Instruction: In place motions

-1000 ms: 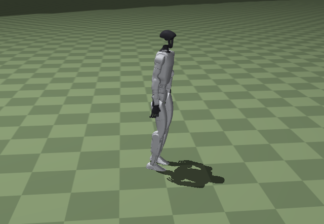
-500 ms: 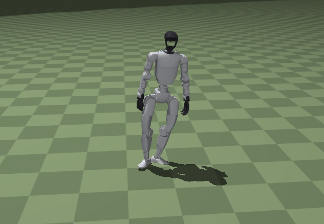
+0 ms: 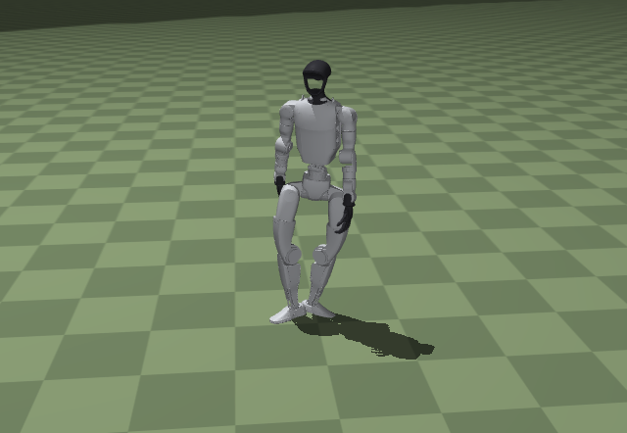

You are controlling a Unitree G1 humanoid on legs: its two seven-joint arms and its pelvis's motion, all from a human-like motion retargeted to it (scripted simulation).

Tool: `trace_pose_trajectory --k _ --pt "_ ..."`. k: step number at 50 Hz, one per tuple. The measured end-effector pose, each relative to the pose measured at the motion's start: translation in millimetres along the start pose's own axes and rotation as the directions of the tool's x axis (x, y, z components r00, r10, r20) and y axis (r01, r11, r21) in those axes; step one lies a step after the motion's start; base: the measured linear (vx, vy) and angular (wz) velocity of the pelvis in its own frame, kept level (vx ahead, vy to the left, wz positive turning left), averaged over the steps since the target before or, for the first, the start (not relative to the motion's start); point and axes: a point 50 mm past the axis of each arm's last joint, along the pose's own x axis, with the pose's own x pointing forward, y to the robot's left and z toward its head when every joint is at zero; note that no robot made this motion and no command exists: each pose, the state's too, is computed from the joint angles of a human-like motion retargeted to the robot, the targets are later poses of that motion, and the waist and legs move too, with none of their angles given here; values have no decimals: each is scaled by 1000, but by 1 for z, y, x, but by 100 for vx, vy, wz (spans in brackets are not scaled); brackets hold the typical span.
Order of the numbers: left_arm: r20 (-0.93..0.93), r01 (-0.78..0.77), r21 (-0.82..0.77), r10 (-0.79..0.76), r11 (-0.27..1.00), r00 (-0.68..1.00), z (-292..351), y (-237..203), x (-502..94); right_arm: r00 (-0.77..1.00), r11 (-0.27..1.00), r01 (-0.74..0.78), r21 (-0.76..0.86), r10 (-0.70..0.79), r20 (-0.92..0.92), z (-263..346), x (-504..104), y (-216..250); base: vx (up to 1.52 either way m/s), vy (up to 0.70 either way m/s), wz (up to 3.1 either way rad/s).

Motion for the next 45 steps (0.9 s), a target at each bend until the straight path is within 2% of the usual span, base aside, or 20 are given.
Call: trace_pose_trajectory --k 6,15,22,28,34,39,45 --pt "-50 -1 -36 -1 999 999 -23 1 -1 1000 998 -8 -70 10 20 8 1 4 16 17 -55" --pt "-243 -78 -199 28 977 970 -105 13 -18 993 977 -8 -215 33 114 51 -3 1 13 8 -147" --pt "-352 -91 -323 -30 942 936 -145 -8 -29 965 924 95 -371 7 263 105 -19 -13 -8 12 -232" --pt "-412 -76 -334 -73 939 908 -167 -25 -38 951 912 107 -397 23 309 116 -22 -11 3 2 -153" --pt "-404 -54 -286 -69 957 912 -160 -18 -35 974 933 63 -354 20 225 90 -13 -5 6 -10 -13" --pt "-292 -44 -201 -17 979 956 -122 -2 -21 995 953 25 -302 6 101 50 -5 -7 3 -4 -25" --pt "-126 -25 -190 1 981 992 -75 0 -9 998 949 47 -312 -59 -28 17 -4 -14 -2 0 -38"
